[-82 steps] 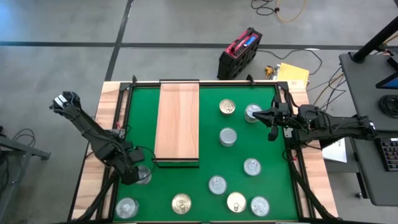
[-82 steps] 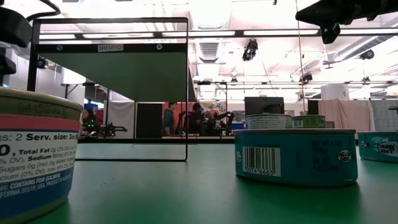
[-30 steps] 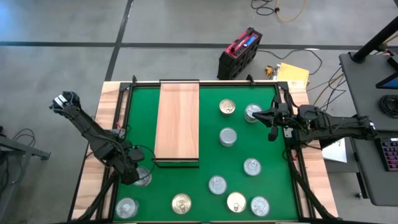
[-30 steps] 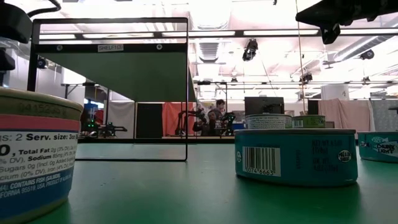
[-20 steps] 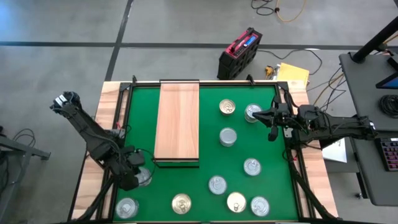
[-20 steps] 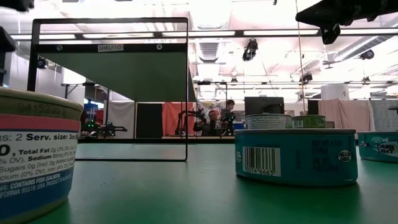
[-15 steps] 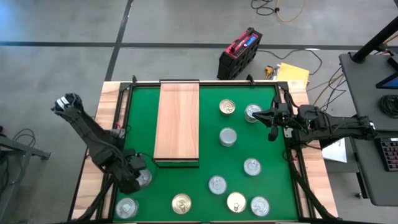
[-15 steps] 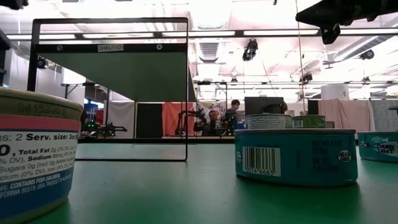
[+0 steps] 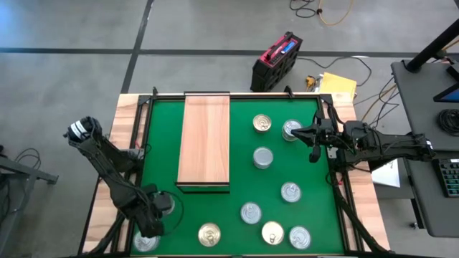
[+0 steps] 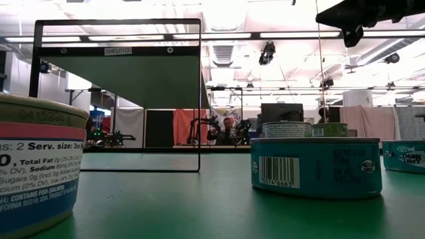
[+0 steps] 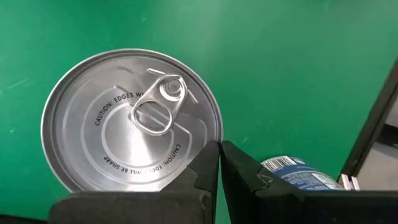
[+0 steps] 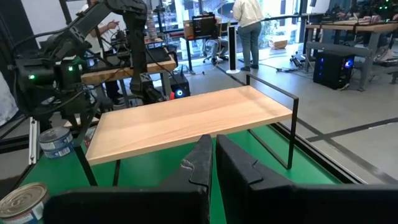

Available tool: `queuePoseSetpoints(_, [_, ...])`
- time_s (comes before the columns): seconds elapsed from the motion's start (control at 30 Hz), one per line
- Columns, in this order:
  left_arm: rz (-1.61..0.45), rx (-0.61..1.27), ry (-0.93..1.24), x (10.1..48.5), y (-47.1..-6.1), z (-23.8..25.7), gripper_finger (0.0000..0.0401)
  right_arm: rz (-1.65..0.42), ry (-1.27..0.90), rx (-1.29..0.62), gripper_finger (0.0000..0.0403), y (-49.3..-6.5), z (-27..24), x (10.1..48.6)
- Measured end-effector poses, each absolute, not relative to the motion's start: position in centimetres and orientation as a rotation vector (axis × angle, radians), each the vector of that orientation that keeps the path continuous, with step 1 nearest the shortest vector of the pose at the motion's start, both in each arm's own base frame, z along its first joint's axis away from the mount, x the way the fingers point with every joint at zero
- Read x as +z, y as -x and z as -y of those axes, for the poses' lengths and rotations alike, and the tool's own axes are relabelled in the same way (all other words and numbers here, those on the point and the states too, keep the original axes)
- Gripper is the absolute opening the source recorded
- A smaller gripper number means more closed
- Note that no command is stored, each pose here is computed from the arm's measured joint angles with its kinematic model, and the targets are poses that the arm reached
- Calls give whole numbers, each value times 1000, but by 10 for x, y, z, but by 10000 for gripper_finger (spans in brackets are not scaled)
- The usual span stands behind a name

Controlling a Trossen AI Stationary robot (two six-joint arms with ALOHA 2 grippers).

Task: Stack canned seafood by type on shelf
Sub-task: Put the red tuna can on the shelf

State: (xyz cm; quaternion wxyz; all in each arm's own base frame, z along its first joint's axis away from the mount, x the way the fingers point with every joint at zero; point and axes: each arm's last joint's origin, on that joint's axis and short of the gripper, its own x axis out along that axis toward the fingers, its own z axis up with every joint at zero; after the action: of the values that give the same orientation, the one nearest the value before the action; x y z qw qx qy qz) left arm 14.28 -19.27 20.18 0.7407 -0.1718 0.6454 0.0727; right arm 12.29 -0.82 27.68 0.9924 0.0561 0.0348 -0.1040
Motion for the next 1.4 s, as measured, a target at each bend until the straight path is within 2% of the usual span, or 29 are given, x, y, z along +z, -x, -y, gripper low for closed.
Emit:
queuePoseSetpoints(0.47, [-1367, 412, 340, 197, -137, 179, 0, -107, -109, -211, 13, -129, 8, 273])
queuePoseSetpoints(1.4, [-1327, 328, 420, 192, -144, 189, 0, -180, -103, -215, 13, -141, 9, 264])
